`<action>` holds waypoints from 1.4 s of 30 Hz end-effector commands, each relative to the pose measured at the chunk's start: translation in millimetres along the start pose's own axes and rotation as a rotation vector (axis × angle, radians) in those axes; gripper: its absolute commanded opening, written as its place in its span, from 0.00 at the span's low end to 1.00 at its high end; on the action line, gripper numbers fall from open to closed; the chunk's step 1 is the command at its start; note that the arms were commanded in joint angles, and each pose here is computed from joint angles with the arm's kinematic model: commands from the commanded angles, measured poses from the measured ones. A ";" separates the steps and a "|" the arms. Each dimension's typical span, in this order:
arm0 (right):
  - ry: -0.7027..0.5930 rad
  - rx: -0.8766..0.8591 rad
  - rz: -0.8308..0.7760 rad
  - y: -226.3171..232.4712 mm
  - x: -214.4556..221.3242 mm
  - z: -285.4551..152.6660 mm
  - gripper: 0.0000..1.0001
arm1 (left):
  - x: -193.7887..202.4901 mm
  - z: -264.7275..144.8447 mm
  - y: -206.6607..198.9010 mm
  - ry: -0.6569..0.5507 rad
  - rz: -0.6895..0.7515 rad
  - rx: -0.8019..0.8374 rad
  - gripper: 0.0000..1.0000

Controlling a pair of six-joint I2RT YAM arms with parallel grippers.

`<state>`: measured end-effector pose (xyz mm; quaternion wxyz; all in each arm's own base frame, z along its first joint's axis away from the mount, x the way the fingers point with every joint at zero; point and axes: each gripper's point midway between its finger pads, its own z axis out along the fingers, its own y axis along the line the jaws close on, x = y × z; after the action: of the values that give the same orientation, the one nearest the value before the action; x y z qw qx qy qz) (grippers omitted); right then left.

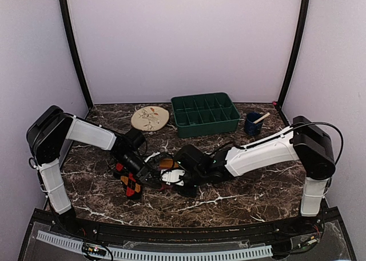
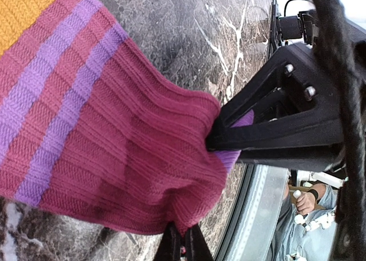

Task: Roll the socks
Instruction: Roll the sock at the center of the board.

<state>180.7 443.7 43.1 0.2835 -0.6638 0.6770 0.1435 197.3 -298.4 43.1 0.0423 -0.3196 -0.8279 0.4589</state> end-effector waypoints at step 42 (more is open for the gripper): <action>0.031 -0.539 0.406 64.1 -15.2 -40.8 0.00 | -10.8 -42.0 10.7 -0.167 -0.032 -0.274 0.29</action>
<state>122.8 427.7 49.6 0.0769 -0.5821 0.7496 0.3055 217.7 -278.2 60.9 -0.0389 -0.2809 -0.8746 0.3934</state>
